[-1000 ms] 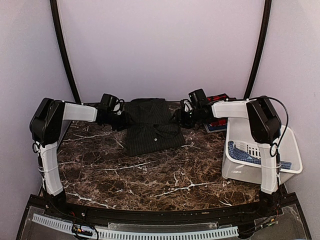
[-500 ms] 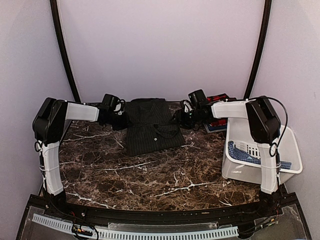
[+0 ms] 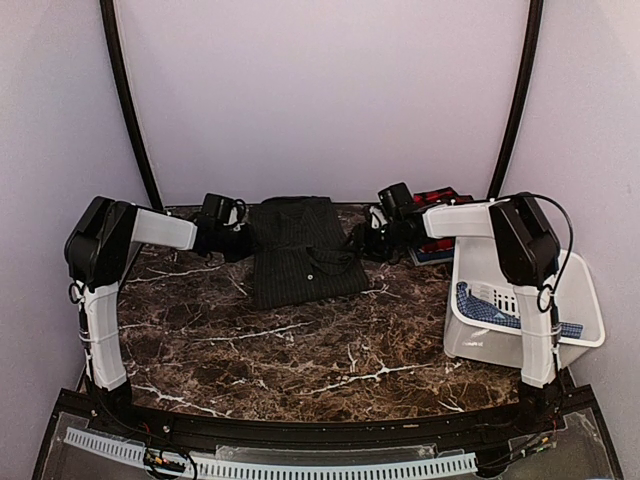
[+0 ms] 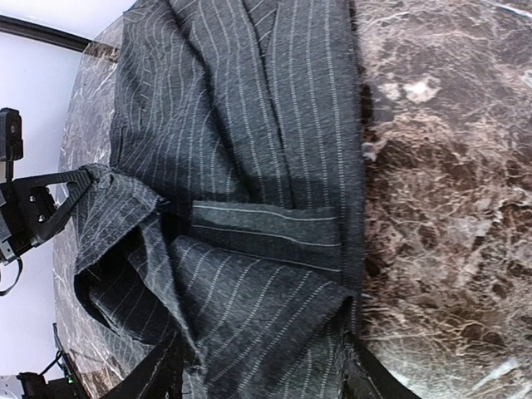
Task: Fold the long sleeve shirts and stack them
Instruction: Smooth out the 2/3-rectangle-folded shirt at the center of the board.
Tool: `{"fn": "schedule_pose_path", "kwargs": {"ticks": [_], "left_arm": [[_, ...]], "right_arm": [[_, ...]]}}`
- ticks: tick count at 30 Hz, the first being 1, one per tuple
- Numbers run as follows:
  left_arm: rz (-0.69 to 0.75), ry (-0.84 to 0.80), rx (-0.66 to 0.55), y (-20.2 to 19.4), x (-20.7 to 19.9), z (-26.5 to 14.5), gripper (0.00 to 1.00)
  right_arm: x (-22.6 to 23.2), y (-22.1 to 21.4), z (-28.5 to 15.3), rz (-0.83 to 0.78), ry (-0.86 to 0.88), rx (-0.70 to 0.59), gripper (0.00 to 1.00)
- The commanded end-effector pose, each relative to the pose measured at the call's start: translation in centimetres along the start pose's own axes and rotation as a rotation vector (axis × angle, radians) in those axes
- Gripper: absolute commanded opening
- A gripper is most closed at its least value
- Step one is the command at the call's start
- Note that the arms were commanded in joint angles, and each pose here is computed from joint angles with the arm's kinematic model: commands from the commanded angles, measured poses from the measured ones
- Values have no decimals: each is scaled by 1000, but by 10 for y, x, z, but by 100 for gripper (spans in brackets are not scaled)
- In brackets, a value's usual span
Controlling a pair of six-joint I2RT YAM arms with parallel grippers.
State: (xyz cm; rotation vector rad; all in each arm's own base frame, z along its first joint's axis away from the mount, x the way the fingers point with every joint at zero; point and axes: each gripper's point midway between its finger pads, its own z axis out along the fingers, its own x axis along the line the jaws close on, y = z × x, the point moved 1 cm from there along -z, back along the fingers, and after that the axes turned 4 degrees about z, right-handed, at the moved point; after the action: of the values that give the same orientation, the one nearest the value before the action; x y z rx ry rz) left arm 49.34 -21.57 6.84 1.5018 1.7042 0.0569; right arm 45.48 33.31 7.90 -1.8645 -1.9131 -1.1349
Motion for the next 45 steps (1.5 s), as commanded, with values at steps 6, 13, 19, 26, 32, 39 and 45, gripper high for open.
{"fn": "schedule_pose_path", "kwargs": {"ticks": [6,13,19,26,32,39,45], "left_arm": [[-38,54,-12,2,17,4,13],[-33,74,-14,12,15,7,27],[-24,109,-30,29,13,1,39],[8,150,-80,53,0,-27,48],[41,101,-109,56,-28,-54,48],[67,-8,-72,30,-65,-61,47],[87,-102,9,-11,-99,-48,45]], "right_arm": [[9,15,-28,-46,-10,-70,59],[31,7,-37,-181,-55,-92,58],[48,-20,-35,-340,-115,-57,52],[64,-65,-13,-469,-140,53,37],[60,-86,9,-464,-160,113,33],[51,-75,29,-426,-214,101,33],[44,-47,48,-398,-290,55,34]]}}
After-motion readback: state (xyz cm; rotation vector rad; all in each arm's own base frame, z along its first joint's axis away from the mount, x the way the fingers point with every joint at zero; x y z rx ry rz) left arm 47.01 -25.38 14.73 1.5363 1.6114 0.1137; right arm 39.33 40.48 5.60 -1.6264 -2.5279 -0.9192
